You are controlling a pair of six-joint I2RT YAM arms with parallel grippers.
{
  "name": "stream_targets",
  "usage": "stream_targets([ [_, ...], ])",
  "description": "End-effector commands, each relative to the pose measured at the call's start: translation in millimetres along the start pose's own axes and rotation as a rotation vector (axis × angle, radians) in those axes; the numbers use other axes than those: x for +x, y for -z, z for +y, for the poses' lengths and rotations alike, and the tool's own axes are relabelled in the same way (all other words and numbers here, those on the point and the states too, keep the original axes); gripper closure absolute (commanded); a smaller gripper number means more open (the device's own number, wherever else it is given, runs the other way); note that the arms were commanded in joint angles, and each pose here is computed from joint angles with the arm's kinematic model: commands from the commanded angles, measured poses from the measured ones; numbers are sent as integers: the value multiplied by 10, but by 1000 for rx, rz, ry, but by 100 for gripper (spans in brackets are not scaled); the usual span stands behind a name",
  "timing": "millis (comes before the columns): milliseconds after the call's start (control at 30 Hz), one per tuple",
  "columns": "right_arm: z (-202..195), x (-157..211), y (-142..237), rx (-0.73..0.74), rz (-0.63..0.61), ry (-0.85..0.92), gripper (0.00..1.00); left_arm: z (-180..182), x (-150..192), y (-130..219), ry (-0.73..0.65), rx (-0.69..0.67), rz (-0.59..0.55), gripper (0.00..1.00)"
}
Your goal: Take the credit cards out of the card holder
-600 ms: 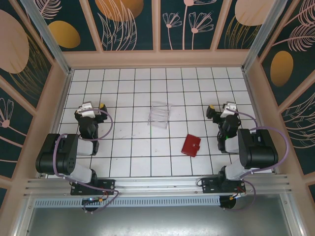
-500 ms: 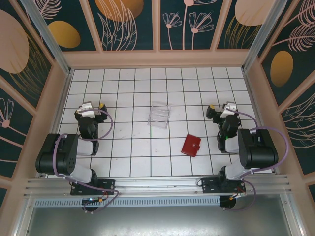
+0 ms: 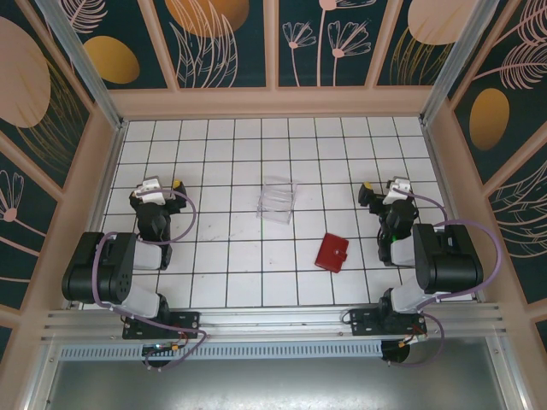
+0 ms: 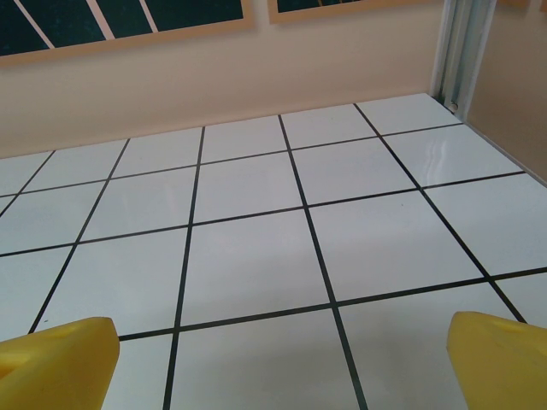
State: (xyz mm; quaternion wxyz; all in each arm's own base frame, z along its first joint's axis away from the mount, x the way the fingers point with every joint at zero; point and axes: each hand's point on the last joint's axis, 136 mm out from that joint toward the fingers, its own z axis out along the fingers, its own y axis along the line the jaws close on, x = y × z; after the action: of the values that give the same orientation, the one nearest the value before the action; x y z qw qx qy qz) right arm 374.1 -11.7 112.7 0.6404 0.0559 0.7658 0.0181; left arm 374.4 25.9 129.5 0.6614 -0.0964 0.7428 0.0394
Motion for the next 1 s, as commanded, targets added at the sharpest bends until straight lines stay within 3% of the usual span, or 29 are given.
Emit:
stream_targets([
  [0,-9,-99,-7,-1,-40,-11,1,6,-72,13,-4,6,-36,1],
  [333,-8,-117,-7,4,-43,-8,1,-9,-156,11,-9,7,-35,2],
  [467,44,-218,-84,13,9,8,1,79,-251,-22,16,-61,17,1],
  [700,166,-213,-113,14,202,-61,5,-117,-485,97,58,-39,55,2],
  [967,608,-2,259,-28,544,-189,12,-774,-622,255,109,192,188,2],
])
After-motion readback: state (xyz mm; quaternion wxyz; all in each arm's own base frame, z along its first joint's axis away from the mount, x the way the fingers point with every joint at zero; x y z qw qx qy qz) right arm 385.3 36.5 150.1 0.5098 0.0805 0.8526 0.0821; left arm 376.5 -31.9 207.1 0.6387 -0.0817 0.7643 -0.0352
